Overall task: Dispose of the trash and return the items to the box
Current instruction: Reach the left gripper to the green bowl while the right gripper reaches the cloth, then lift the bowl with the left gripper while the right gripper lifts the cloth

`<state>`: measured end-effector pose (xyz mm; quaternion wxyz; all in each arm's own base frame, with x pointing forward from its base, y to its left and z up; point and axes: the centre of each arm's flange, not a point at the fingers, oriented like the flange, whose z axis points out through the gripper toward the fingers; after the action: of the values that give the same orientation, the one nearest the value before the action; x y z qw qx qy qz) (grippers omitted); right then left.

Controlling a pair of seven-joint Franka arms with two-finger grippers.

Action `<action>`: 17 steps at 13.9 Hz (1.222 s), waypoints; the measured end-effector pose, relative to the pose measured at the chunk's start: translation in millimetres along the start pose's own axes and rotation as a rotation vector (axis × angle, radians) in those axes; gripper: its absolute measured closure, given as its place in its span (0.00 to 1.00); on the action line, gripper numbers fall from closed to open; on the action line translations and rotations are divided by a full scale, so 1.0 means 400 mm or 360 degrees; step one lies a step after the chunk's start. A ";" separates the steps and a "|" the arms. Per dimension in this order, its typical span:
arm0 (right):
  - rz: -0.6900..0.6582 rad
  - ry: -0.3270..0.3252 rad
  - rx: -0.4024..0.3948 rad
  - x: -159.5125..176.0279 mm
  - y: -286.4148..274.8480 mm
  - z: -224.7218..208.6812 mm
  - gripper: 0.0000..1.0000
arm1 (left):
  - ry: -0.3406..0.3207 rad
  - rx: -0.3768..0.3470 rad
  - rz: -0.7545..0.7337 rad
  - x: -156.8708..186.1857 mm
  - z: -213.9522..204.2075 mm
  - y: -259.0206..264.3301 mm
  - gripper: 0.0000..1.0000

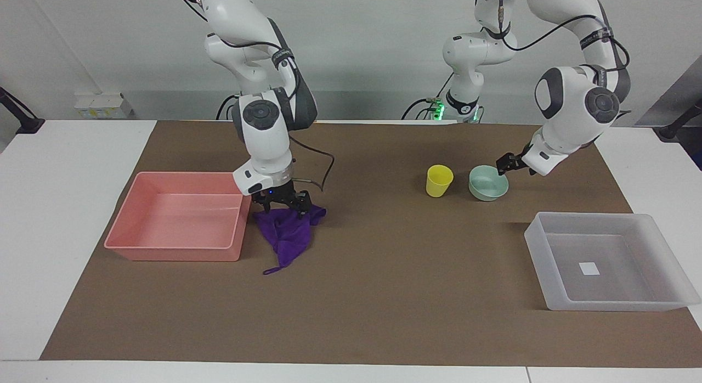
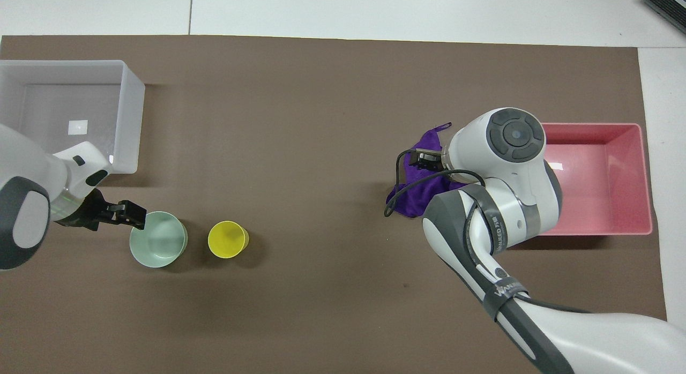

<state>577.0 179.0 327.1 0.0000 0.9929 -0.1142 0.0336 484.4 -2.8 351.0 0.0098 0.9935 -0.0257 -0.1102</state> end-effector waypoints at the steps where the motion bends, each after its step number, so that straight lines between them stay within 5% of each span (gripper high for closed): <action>1: -0.0002 0.0007 0.0011 -0.006 0.001 0.034 0.00 | 0.0000 -0.0001 -0.0003 -0.008 0.026 -0.006 0.00; 4: -0.0038 0.0013 -0.0008 -0.019 0.005 0.106 0.00 | -0.0012 -0.0003 -0.0007 -0.018 0.062 -0.012 0.04; 6: -0.0092 0.0036 -0.0050 -0.021 0.007 0.109 0.05 | -0.0025 -0.0008 -0.0009 -0.013 0.082 -0.014 0.27; 12: -0.0102 0.0086 -0.0048 -0.012 0.006 0.050 0.74 | -0.0034 -0.0026 -0.0023 0.007 0.069 -0.022 0.96; 14: -0.0095 0.0106 -0.0054 -0.005 0.007 -0.016 0.89 | -0.0073 -0.0032 -0.0020 0.022 -0.001 -0.021 0.96; 17: -0.0069 0.0141 -0.0074 0.004 0.019 -0.180 0.89 | -0.0088 -0.0041 -0.0031 0.051 -0.176 -0.036 0.96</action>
<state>571.9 171.8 398.8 0.0289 0.9924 -0.0934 0.0749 520.6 11.4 414.8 0.0210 0.9901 -0.0147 -0.1381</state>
